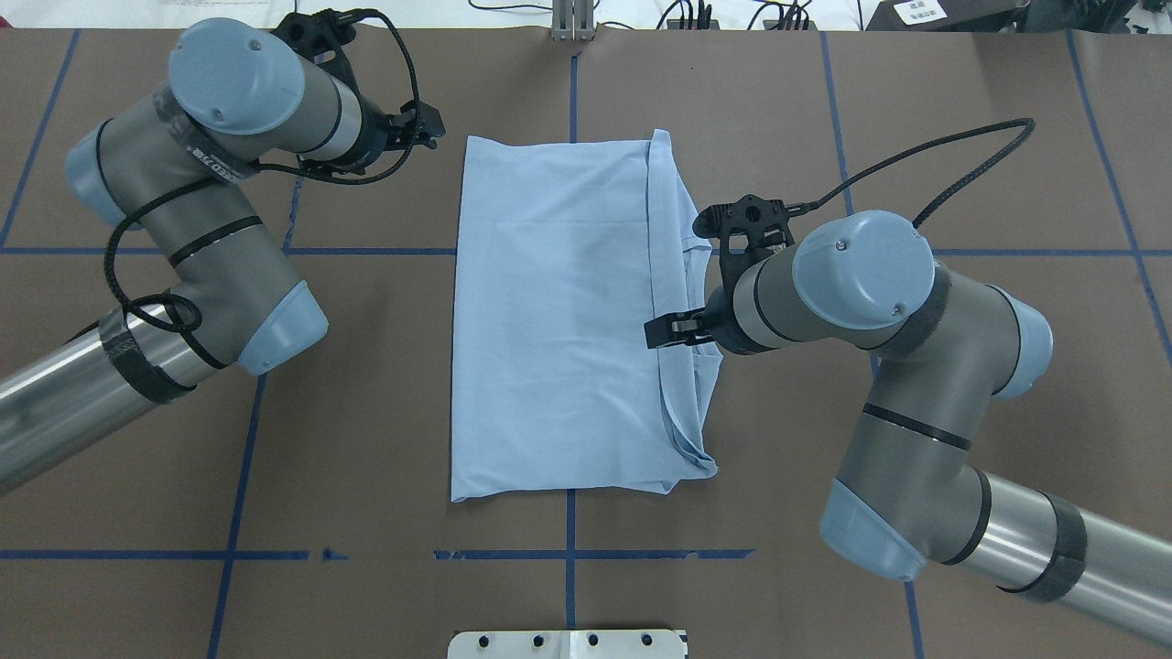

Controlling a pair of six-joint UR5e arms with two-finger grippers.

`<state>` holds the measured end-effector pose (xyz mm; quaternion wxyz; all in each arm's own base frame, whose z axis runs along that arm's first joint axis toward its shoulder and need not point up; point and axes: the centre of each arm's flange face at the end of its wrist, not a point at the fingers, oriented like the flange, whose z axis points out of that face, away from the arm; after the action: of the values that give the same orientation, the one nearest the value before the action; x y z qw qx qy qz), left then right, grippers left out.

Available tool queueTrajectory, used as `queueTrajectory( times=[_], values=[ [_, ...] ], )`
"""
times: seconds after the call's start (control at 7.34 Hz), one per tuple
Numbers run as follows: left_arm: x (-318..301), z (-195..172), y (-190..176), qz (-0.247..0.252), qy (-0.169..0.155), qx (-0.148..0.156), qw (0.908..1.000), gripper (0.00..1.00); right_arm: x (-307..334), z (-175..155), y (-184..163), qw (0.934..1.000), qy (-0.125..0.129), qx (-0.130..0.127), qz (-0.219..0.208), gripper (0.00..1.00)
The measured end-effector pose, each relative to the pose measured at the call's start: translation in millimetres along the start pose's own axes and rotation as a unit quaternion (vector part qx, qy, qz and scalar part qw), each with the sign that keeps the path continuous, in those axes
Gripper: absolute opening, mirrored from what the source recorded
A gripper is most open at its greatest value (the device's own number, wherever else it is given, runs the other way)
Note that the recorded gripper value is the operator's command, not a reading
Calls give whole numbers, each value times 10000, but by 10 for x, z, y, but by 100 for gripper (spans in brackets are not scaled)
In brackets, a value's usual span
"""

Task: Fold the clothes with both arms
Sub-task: 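Lower the right gripper onto the shirt's folded side edge near the robot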

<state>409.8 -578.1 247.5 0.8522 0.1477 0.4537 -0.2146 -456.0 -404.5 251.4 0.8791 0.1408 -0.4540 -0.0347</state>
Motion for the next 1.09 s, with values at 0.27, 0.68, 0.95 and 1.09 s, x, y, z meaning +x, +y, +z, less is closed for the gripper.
queueTrajectory(
  times=[0.27,0.68,0.95,1.09],
  values=[
    [-32,-31,79,21,24,-64,10000,100,-101,126,101,9998,87,71,-133,100],
    [-75,-21,133,17,14,-98,9999,100,-362,378,521,9950,460,535,-708,91],
    [-145,-31,182,6,10,-120,9999,100,-377,445,657,9878,551,476,-1374,75],
    [-152,-31,210,1,13,-135,9999,100,-364,475,722,9843,565,402,-1624,72]
  ],
)
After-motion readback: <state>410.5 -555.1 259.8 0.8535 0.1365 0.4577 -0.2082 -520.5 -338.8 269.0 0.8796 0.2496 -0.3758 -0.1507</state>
